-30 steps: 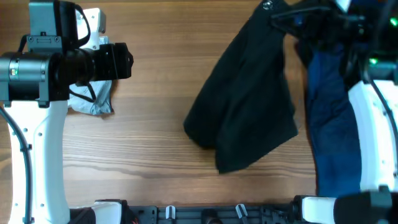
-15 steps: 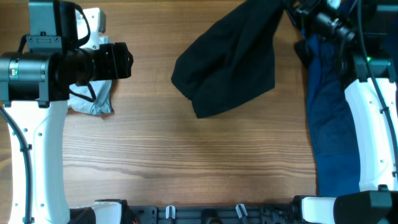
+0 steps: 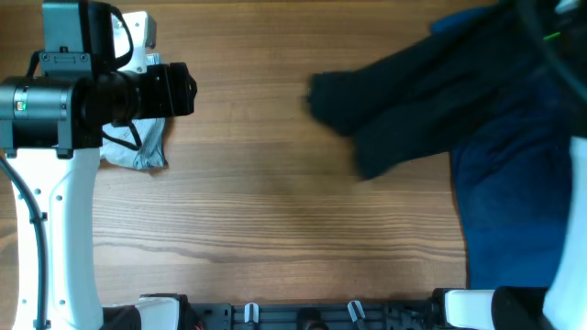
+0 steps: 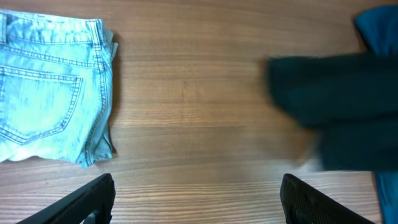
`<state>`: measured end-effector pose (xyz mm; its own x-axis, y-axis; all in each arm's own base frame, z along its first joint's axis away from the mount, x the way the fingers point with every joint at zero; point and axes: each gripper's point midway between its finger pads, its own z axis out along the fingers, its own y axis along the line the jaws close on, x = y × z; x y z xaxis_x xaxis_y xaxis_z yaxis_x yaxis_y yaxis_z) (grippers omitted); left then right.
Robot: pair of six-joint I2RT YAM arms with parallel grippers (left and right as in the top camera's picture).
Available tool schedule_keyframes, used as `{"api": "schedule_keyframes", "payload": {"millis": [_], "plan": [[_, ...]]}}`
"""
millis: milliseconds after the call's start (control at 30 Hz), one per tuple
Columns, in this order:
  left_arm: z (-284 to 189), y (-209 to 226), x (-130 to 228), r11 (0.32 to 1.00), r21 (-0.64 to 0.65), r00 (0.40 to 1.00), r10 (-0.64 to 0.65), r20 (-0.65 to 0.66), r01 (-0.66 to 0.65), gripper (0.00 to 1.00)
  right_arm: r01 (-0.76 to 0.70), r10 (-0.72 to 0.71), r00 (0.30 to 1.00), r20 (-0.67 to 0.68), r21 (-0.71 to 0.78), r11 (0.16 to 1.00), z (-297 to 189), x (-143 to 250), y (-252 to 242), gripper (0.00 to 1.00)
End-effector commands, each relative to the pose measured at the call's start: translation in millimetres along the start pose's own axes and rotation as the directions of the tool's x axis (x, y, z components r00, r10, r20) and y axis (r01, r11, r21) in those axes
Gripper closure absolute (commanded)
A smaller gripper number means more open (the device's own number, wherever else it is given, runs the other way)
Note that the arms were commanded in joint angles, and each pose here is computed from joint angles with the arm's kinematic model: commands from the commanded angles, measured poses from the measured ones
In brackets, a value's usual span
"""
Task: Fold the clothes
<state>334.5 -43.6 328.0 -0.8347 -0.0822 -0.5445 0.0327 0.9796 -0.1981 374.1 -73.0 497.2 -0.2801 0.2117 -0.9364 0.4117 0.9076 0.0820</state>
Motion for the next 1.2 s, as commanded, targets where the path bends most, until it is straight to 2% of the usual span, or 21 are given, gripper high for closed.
{"api": "schedule_keyframes", "payload": {"millis": [0, 33, 100, 267, 333, 367, 400, 467, 500, 600, 633, 667, 833, 933, 1000, 1033, 1167], "plan": [[-4, -2, -4, 1.0, 0.013, 1.0, -0.001, 0.016, 0.001, 0.15, 0.066, -0.001, 0.953, 0.302, -0.203, 0.977, -83, -85, 18, 0.94], [-4, -2, -4, 1.0, 0.013, 1.0, -0.002, 0.015, 0.001, 0.15, 0.11, -0.003, 0.949, 0.316, -0.321, 0.941, -91, -87, 39, 0.94], [-4, -2, -4, 1.0, 0.013, 1.0, -0.002, 0.015, 0.001, 0.15, 0.154, -0.021, 0.96, 0.279, -0.462, 0.873, -86, -75, 71, 0.95], [-4, -2, -1, 1.0, 0.011, 1.0, -0.003, 0.004, 0.003, 0.15, 0.148, -0.174, 0.984, 0.025, -0.652, 0.743, -35, 6, 158, 0.95], [-4, -2, 1, 1.0, 0.01, 1.0, -0.004, -0.004, 0.004, 0.15, 0.141, -0.293, 0.952, -0.084, -0.73, 0.668, -23, 61, 211, 0.84], [-4, -2, 2, 1.0, 0.009, 1.0, -0.005, -0.006, 0.005, 0.15, 0.151, -0.351, 0.931, -0.1, -0.77, 0.619, -25, 82, 233, 0.81], [-4, -2, 2, 1.0, 0.009, 1.0, -0.005, -0.007, 0.005, 0.15, 0.163, -0.407, 0.907, -0.104, -0.806, 0.568, -30, 103, 254, 0.72], [-4, -2, 2, 1.0, 0.009, 1.0, -0.005, -0.007, 0.005, 0.14, 0.269, -0.575, 0.818, -0.019, -0.871, 0.411, -55, 155, 301, 0.59], [-4, -2, 2, 1.0, 0.009, 1.0, -0.005, -0.007, 0.005, 0.14, 0.31, -0.604, 0.797, 0.001, -0.859, 0.407, -58, 163, 307, 0.58], [-4, -2, 2, 1.0, 0.009, 1.0, -0.005, -0.007, 0.005, 0.13, 0.415, -0.624, 0.781, -0.011, -0.738, 0.533, -48, 163, 303, 0.51], [-4, -2, 2, 1.0, 0.009, 1.0, -0.005, -0.007, 0.005, 0.12, 0.405, -0.595, 0.802, -0.058, -0.679, 0.612, -37, 158, 292, 0.42], [-4, -2, 2, 1.0, 0.009, 1.0, -0.005, -0.007, 0.005, 0.11, 0.392, -0.581, 0.809, -0.082, -0.661, 0.64, -31, 156, 286, 0.37], [-1, -7, 4, 1.0, 0.019, 1.0, 0.009, -0.018, -0.008, 0.11, 0.257, -0.49, 0.818, -0.301, -0.571, 0.779, 9, 159, 229, 0.27], [9, -21, 15, 0.998, 0.042, 0.996, 0.041, -0.079, -0.038, 0.12, 0.176, -0.436, 0.803, -0.407, -0.537, 0.825, 23, 164, 201, 0.26], [26, -40, 34, 0.993, 0.097, 0.982, 0.077, -0.173, -0.061, 0.13, 0.135, -0.408, 0.803, -0.434, -0.534, 0.835, 29, 161, 188, 0.27], [38, -50, 46, 0.991, 0.124, 0.97, 0.083, -0.23, -0.055, 0.14, 0.115, -0.393, 0.807, -0.44, -0.535, 0.837, 30, 157, 183, 0.27], [99, -61, 99, 0.996, 0.091, 0.9, 0.045, -0.434, -0.006, 0.11, 0.087, -0.351, 0.826, -0.44, -0.517, 0.851, 30, 143, 163, 0.26]]}}
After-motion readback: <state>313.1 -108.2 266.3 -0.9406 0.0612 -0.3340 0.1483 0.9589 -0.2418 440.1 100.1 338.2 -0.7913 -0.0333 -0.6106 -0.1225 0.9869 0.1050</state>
